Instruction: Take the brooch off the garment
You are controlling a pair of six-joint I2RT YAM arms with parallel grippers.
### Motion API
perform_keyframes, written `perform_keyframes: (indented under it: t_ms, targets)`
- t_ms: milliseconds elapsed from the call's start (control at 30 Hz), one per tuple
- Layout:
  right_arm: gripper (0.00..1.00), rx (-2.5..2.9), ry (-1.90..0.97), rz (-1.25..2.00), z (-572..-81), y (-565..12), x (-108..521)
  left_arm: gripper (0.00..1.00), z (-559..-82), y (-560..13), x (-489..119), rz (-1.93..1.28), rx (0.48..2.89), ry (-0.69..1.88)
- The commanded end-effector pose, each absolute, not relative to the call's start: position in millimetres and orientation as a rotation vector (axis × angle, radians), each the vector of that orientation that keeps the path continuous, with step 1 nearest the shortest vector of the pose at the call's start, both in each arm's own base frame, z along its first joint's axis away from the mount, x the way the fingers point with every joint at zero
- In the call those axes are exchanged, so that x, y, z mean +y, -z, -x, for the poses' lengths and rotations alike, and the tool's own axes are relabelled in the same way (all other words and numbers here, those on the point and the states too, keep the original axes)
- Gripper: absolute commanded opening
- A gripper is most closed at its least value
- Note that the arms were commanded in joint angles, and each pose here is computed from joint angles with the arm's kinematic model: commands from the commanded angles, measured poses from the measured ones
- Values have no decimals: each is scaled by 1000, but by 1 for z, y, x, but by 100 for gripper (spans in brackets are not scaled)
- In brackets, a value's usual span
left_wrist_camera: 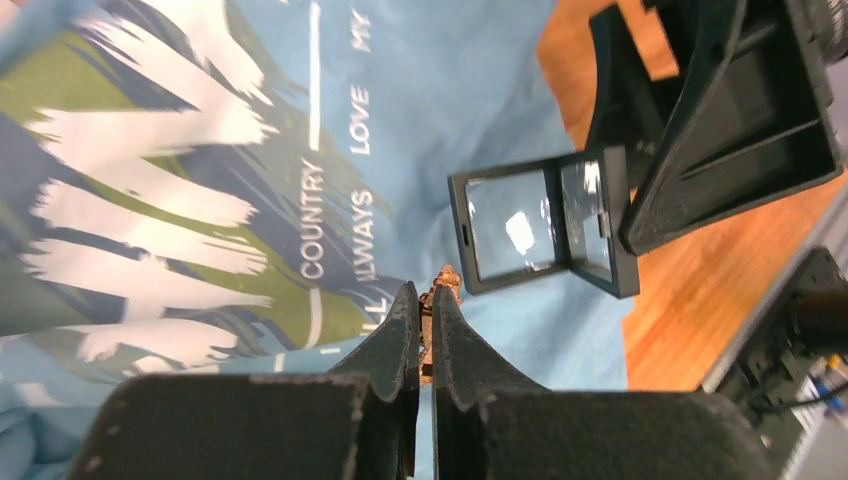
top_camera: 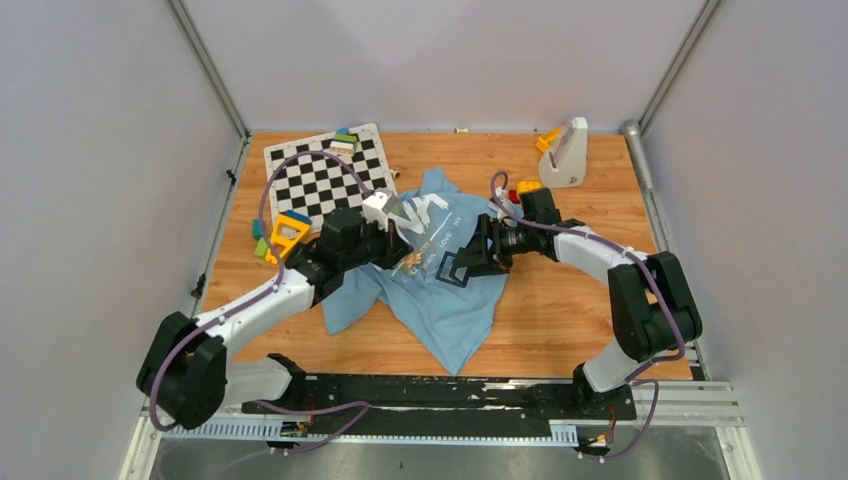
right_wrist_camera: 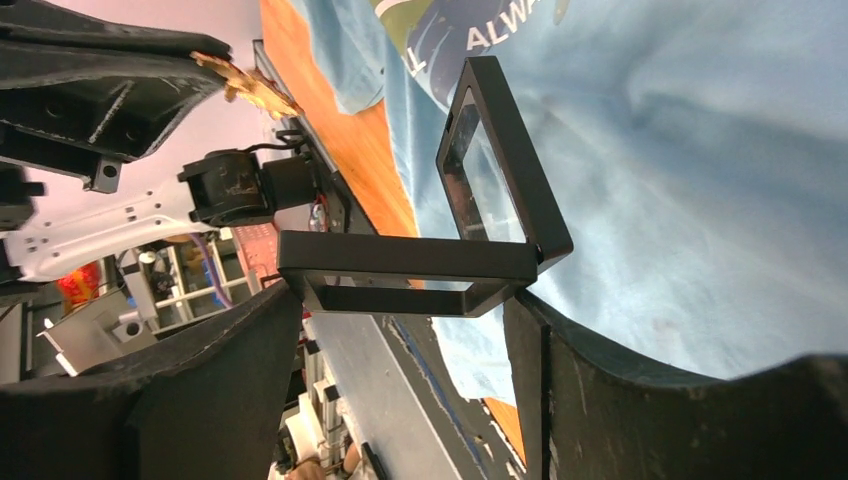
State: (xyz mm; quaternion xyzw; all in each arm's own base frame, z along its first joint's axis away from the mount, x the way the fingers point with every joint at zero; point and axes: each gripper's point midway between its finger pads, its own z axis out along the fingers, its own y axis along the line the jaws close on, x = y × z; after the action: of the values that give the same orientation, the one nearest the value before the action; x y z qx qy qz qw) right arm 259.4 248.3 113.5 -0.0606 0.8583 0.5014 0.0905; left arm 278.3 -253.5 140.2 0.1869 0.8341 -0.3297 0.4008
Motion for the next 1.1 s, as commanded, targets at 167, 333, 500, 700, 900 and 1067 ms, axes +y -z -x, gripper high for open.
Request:
perform_keyframes:
  t_ms: [167, 333, 500, 700, 900, 1067]
  targets:
    - [32, 2468, -1788, 199, -249, -145, 260, 0, -267, -200, -273, -661, 1462, 595]
    - [32, 2466, -1844, 207, -241, -150, 262, 0, -248, -209, -269, -738, 1227, 551]
    - [31, 2469, -1881, 233, -232, -153, 266, 0, -229, -215, -284, -865, 1117, 617]
    - [31, 2477, -1890, 252, -226, -153, 271, 0, -216, -232, -290, -901, 1014, 656]
    - [30, 2451, -1928, 253, -222, -162, 272, 0, -214, -221, -294, -972, 1020, 647]
    - [30, 2423, -1976, 270, -216, -174, 273, 0, -215, -218, -297, -962, 1009, 656]
